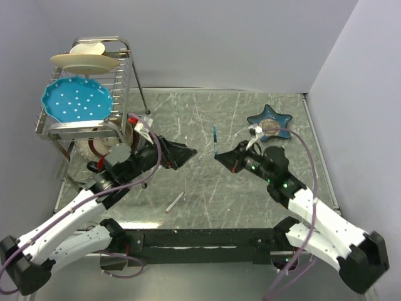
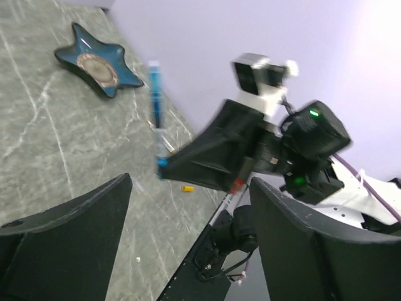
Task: Insert the pens into the pen caps
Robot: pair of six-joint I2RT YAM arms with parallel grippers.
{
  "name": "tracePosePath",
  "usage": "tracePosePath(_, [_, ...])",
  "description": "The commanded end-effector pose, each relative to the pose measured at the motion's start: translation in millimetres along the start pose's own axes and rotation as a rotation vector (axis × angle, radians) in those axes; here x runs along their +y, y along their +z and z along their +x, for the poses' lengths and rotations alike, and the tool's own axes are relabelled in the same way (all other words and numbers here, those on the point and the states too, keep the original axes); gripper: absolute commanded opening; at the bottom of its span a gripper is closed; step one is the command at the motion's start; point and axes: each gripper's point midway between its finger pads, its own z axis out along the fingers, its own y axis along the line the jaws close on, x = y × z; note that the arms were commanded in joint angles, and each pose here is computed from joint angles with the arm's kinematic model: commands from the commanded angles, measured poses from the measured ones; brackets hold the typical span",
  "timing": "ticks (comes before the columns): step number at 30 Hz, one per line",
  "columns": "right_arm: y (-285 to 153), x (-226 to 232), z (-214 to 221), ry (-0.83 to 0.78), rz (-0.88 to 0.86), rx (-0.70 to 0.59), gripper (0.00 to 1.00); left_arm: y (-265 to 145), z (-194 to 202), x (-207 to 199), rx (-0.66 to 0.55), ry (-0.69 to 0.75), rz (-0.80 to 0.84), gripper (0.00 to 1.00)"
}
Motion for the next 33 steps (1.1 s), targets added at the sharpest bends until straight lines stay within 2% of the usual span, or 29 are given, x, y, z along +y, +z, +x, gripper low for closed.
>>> tracePosePath(1, [-25.5, 58.0, -34.3, 0.028, -0.232, -0.179, 0.00, 21.6, 0.6, -19.8, 0.015, -0.057, 0.113, 0.78])
tracePosePath(6, [-34.1, 66.9, -28.8, 0.026, -0.269, -0.160, 0.00, 37.7, 2.1, -31.9, 0.035, -0.050, 0.177, 0.67])
tracePosePath(13, [-37.4, 78.4, -25.5, 0.030, -0.314, -0.134, 0.00, 48.9, 8.4, -44.8, 0.044, 0.000, 0.239, 0.69])
tracePosePath(19, [-37.8, 89.8, -12.2, 0.043, -0.377, -0.090, 0.00, 59.1, 9.8, -37.4, 0.040, 0.050, 0.194, 0.68])
tracePosePath(24, [-39.9, 91.2, -14.0, 0.039, -0.374, -0.112, 0.00, 63.8, 13.9, -33.5, 0.040, 0.037, 0.193, 0.59])
tracePosePath(27, [-36.9, 88.3, -15.8, 0.045, -0.352, -0.114, 0.00, 65.1, 15.3, -34.0, 0.047, 0.029, 0.191, 0.49])
tracePosePath(33, [-34.2, 88.7, -19.3, 0.075, -0.348, -0.124, 0.00, 58.3, 20.6, -43.8, 0.066, 0.005, 0.252, 0.40])
